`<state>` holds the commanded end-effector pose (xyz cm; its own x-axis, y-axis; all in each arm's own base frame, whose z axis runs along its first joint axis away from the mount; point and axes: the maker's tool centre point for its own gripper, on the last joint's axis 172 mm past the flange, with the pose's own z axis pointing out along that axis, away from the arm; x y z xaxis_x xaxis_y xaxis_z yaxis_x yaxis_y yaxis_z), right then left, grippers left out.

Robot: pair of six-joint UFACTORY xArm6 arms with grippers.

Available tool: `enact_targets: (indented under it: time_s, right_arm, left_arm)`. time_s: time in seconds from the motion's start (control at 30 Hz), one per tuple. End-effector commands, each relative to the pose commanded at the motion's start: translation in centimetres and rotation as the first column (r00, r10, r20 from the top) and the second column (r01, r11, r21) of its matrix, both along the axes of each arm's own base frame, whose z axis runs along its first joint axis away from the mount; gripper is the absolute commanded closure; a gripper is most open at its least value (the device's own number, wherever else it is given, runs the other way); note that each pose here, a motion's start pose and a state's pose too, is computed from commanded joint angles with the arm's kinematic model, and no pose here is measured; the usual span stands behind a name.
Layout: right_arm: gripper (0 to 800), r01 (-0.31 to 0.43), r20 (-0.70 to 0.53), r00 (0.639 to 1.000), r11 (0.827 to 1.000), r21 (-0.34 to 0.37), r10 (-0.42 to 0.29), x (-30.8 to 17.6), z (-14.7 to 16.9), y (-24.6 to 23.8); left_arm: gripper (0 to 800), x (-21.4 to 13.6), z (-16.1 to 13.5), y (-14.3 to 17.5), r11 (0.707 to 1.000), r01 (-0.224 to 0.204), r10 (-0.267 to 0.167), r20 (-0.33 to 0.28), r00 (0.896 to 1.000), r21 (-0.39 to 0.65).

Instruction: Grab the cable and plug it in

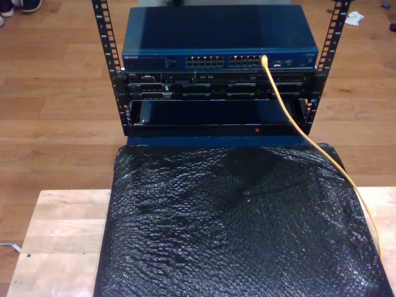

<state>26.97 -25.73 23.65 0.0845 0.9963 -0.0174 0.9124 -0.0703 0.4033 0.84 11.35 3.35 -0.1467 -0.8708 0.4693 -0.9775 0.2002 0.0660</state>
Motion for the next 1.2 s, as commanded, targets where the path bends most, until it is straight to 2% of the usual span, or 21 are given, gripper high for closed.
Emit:
enact_targets:
  time_s: [0.17,0.37,0.5,0.7,0.8,1.2]
  right_arm:
    - [2,0.01,-0.063,0.998,1.0,0.024,-0.008,-5.0,-0.5,-0.8]
    - [1,-0.041,-0.213,0.976,0.998,0.054,0.052,-10.6,-2.6,0.1]
    - [1,-0.047,-0.262,0.963,0.997,0.064,0.062,-13.7,-3.9,0.6]
    - [1,-0.042,-0.277,0.959,0.996,0.083,0.063,-18.1,-6.5,1.7]
    - [1,-0.066,-0.277,0.956,0.993,0.102,0.092,-19.7,-7.9,2.4]
    - [1,-0.084,-0.27,0.953,0.977,0.197,0.136,-22.1,-12.9,6.2]
  left_arm:
    - [0,0.0,0.0,0.0,1.0,0.0,0.0,0.0,1.0,0.0]
    - [0,0.0,0.0,0.0,1.0,0.0,0.0,0.0,1.0,0.0]
    - [0,0.0,0.0,0.1,1.0,0.0,0.0,0.0,1.0,0.002]
    - [0,0.0,0.0,0.0,1.0,0.0,0.0,0.0,1.0,0.0]
    - [0,0.0,0.0,0.0,1.0,0.0,0.0,0.0,1.0,0.0]
    - [0,0.0,0.0,0.0,1.0,0.0,0.0,0.0,1.0,0.0]
